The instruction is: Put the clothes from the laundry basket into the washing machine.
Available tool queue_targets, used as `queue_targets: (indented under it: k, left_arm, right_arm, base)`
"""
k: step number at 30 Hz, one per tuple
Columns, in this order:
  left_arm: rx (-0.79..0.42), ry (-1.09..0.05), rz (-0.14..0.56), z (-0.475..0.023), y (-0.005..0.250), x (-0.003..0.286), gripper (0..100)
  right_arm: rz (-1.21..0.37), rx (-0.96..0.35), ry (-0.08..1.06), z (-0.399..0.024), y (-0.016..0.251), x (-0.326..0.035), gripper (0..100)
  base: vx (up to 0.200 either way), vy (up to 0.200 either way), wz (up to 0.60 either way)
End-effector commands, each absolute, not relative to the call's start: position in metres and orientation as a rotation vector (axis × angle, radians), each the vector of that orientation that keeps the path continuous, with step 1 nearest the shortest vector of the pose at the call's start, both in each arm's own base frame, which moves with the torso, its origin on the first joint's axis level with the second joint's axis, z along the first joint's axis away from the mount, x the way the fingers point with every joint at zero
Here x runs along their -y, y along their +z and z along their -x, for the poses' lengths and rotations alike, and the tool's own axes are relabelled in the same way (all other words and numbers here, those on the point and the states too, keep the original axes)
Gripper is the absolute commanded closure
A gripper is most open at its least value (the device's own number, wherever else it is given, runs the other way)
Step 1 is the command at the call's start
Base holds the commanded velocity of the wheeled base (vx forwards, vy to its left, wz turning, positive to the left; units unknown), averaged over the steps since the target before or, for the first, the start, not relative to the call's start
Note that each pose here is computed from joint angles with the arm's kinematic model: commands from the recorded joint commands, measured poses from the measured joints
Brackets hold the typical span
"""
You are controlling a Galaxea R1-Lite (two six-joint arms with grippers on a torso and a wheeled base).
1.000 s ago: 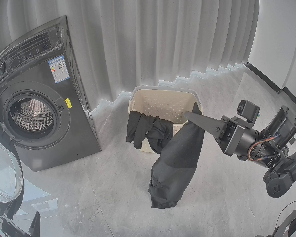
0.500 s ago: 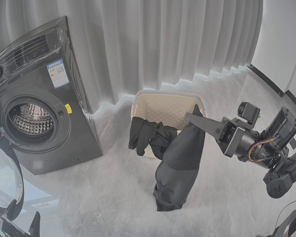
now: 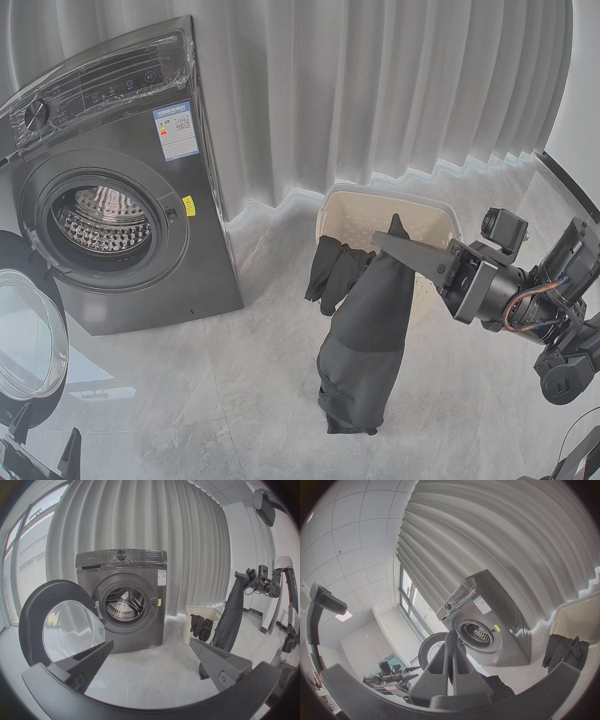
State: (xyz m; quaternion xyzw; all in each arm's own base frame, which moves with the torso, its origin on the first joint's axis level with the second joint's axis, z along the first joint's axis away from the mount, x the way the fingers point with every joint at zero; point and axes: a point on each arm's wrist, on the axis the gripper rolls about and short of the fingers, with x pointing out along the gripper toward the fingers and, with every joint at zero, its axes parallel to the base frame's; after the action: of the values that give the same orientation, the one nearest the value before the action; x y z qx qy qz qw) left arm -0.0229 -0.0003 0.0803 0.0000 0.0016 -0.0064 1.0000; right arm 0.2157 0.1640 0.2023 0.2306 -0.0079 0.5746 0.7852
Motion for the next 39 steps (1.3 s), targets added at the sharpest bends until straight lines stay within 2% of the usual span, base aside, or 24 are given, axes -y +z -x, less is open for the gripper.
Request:
queue_targets:
  k: [1,8,16,19,24,34,39]
  left_arm:
    - [-0.008,-0.012,0.0,0.023,0.076,0.0,0]
    - [-0.008,-0.012,0.0,0.023,0.076,0.0,0]
    - [-0.008,-0.012,0.0,0.023,0.076,0.0,0]
    - [-0.008,-0.012,0.0,0.023,0.076,0.0,0]
    - [-0.008,-0.012,0.0,0.023,0.076,0.0,0]
    - [-0.008,-0.012,0.0,0.023,0.076,0.0,0]
    - [-0.008,-0.012,0.0,0.023,0.076,0.0,0]
  right_arm:
    - [-0.491,0.011,1.228,-0.216,0.199,-0.162,100]
    - [-0.378,0.032,1.185,-0.225,0.186,-0.161,100]
    - [-0.37,0.01,1.168,-0.227,0.184,-0.158,100]
    - [-0.326,-0.019,1.115,-0.233,0.18,-0.153,100]
    - [-0.283,0.012,0.981,-0.241,0.181,-0.153,100]
    - [-0.285,0.01,0.978,-0.241,0.181,-0.154,100]
    - [-0.287,0.018,0.971,-0.241,0.181,-0.155,100]
  base:
    - [0.0,0.0,0.6]
    - [0.0,0.0,0.6]
    - [0.0,0.0,0.0]
    - [0.0,0.0,0.0]
    - [0.0,0.0,0.0]
    - [0.0,0.0,0.0]
    - [0.0,0.0,0.6]
